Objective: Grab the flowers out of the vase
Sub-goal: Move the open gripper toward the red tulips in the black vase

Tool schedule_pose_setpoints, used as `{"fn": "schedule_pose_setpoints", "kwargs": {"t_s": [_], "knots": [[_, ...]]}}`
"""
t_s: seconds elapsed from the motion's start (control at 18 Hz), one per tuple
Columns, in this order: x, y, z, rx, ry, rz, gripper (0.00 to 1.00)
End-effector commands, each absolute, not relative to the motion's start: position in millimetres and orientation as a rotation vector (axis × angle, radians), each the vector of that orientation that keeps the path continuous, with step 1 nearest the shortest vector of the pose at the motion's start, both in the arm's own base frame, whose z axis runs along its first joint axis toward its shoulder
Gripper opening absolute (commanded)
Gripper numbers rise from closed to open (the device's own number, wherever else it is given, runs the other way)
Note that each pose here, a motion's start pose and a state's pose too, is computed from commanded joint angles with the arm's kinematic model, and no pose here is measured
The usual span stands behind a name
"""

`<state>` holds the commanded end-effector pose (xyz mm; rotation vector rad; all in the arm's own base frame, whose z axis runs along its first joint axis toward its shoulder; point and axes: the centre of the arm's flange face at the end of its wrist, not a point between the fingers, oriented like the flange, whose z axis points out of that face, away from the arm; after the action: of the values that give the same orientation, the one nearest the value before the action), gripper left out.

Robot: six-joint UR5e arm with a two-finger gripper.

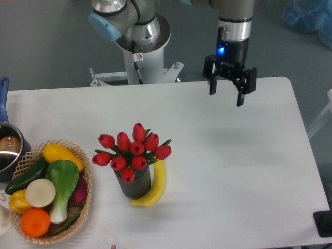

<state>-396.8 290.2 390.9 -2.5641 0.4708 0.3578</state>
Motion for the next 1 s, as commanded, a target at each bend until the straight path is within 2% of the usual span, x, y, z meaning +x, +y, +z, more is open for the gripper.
{"fn": "schedule_pose_setpoints", "kwargs": {"t_s": [0.17,0.72,1.0], "knots": [[-394.8,296.6,387.5,-2.534,0.354,0.292,1.00],[-380.4,329.9,349.5,-2.207,0.270,-0.016,1.00],[-373.3,348.0,339.8,-2.135,0.264,-0.104,1.00]]}}
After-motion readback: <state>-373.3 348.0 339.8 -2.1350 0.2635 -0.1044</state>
